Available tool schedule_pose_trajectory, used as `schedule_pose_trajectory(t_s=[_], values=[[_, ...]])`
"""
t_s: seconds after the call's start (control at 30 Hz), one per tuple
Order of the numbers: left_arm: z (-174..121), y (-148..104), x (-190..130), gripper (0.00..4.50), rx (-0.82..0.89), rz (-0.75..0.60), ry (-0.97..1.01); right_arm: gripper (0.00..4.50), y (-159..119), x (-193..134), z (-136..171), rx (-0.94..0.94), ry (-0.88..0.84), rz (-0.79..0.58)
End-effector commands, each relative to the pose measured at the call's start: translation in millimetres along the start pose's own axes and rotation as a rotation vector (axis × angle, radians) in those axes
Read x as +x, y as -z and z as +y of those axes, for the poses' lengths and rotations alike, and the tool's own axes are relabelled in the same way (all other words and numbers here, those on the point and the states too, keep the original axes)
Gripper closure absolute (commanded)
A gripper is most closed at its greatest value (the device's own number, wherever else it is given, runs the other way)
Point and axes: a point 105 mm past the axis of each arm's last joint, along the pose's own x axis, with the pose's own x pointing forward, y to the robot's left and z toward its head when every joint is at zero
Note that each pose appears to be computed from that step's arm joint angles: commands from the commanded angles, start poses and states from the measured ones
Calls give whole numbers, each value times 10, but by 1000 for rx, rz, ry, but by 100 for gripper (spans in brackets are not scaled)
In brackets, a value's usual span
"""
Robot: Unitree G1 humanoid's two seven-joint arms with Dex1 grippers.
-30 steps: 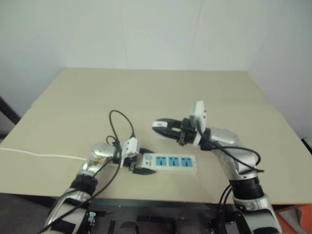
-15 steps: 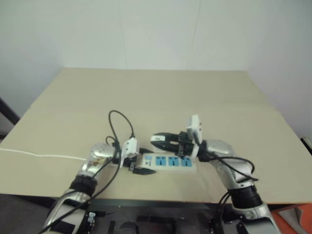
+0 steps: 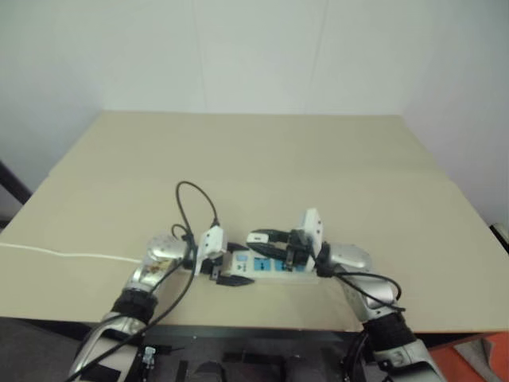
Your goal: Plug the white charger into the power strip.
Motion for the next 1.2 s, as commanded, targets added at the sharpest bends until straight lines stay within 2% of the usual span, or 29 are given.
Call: schedule_pose_trajectory(t_s=[0.03, 0.33, 0.7, 1.1, 1.2], values=[[-48, 48, 13, 121, -10, 24, 20, 338, -80, -24, -33, -44, 8, -27], [-53, 50, 8, 121, -10, 27, 23, 338, -56, 9, 12, -39, -9, -27], [-53, 57, -8, 121, -14, 33, 21, 338, 201, -12, 1, -20, -16, 44], [-31, 63, -35, 121, -17, 40, 11, 338, 474, -525, -105, -14, -30, 239], [-24, 69, -48, 121, -17, 43, 8, 338, 502, -530, -119, -19, -53, 271]])
